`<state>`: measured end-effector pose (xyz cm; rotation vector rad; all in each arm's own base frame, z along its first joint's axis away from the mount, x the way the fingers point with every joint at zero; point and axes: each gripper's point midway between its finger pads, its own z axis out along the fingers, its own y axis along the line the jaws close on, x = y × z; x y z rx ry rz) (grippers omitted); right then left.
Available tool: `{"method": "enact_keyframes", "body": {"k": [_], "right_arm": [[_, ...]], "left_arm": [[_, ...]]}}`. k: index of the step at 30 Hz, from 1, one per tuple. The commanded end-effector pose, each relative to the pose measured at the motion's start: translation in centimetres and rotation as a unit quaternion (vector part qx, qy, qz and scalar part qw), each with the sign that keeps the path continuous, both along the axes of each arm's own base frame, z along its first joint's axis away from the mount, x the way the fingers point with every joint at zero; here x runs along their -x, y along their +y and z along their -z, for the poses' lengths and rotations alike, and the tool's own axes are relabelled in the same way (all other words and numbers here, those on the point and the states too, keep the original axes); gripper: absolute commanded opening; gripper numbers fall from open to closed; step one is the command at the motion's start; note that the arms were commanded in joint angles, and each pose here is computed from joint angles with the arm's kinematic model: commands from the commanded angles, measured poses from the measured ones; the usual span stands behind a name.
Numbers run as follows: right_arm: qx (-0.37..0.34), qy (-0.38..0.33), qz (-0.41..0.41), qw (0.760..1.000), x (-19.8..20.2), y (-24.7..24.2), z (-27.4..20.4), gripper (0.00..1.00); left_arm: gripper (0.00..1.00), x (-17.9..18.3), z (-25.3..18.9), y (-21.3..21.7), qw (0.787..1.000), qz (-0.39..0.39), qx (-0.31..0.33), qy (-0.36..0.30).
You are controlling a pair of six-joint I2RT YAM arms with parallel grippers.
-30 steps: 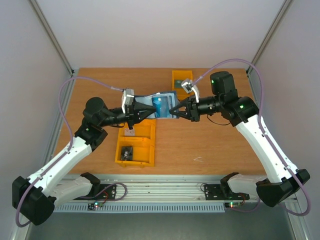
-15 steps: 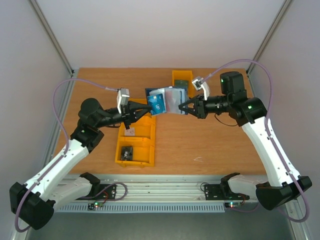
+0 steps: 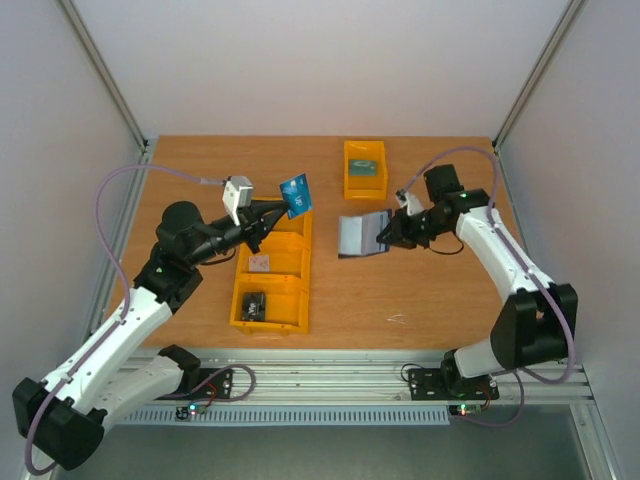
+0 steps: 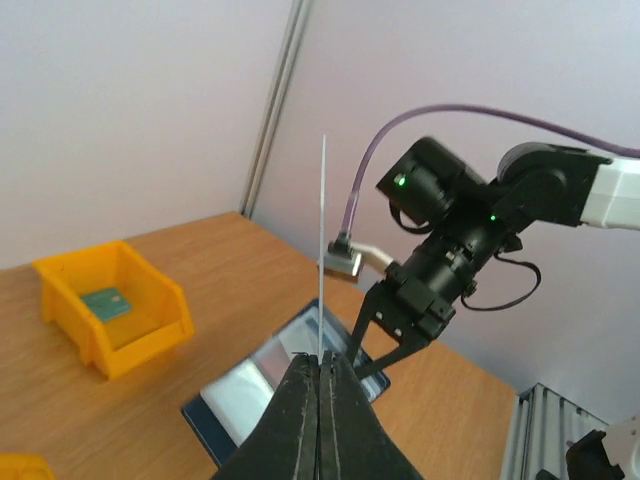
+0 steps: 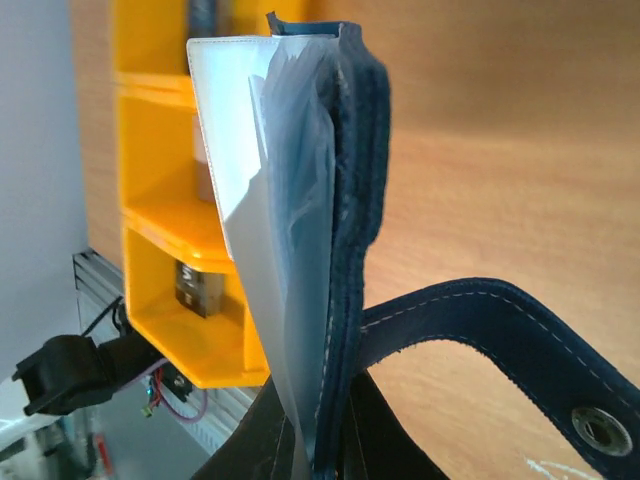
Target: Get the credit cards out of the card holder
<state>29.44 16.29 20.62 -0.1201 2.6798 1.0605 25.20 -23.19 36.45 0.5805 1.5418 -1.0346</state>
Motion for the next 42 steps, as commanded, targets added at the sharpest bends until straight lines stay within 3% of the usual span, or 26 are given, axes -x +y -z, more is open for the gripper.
{"method": "enact_keyframes", "body": {"k": [1,5,10,13,14,18,21,24,26,28,30,33,37,42], "right_arm": [[-0.026,0.077,0.030,0.996,-0.2,0.7,4.5,0.01],[-0.043,0.129,0.039,0.990,0.1,1.2,8.2,0.01],[-0.015,0.173,0.044,0.984,1.0,0.6,11.5,0.03],[0.020,0.176,0.060,0.982,1.0,-0.8,12.1,0.23],[0.034,0.172,0.070,0.982,0.8,-1.5,12.0,0.35],[0.134,0.105,0.110,0.979,-0.3,-5.3,9.3,0.53],[0.173,0.037,0.113,0.978,-1.4,-6.7,5.2,0.54],[0.181,-0.065,0.059,0.979,-1.9,-5.0,-0.1,0.54],[0.146,-0.150,-0.018,0.978,-1.2,-1.4,-4.3,0.55],[0.059,-0.222,-0.114,0.967,1.1,3.6,-8.7,0.56],[-0.057,-0.277,-0.198,0.938,4.2,8.1,-13.6,0.56],[-0.137,-0.310,-0.256,0.905,6.6,11.5,-17.2,0.56],[-0.175,-0.323,-0.277,0.888,7.4,13.3,-18.7,0.56],[-0.186,-0.309,-0.287,0.887,7.7,13.7,-18.4,0.54]], "left_arm": [[0.00,-0.7,1.3,0.9,0.999,-0.037,-0.013,0.002],[0.00,-0.8,2.0,1.2,0.999,-0.044,-0.024,0.007],[0.00,-0.7,2.3,1.3,0.999,-0.045,-0.027,0.007],[0.00,-0.6,2.4,1.2,0.999,-0.041,-0.028,0.007],[0.00,-0.5,2.4,1.1,0.999,-0.038,-0.028,0.006],[0.00,0.1,2.3,0.9,0.999,-0.022,-0.029,-0.001],[0.00,0.7,2.0,0.5,1.000,-0.001,-0.027,-0.012],[0.00,1.6,1.6,-0.1,0.999,0.033,-0.019,-0.025],[0.00,2.4,1.2,-0.6,0.998,0.058,-0.012,-0.032],[0.00,3.1,0.9,-1.0,0.996,0.083,-0.005,-0.035],[0.00,3.5,0.6,-1.2,0.994,0.100,0.001,-0.034],[0.00,4.0,0.3,-1.4,0.993,0.114,0.005,-0.035],[0.00,4.4,0.1,-1.4,0.991,0.125,0.009,-0.035],[0.00,3.4,-0.6,-0.9,0.995,0.090,0.026,-0.027]]}}
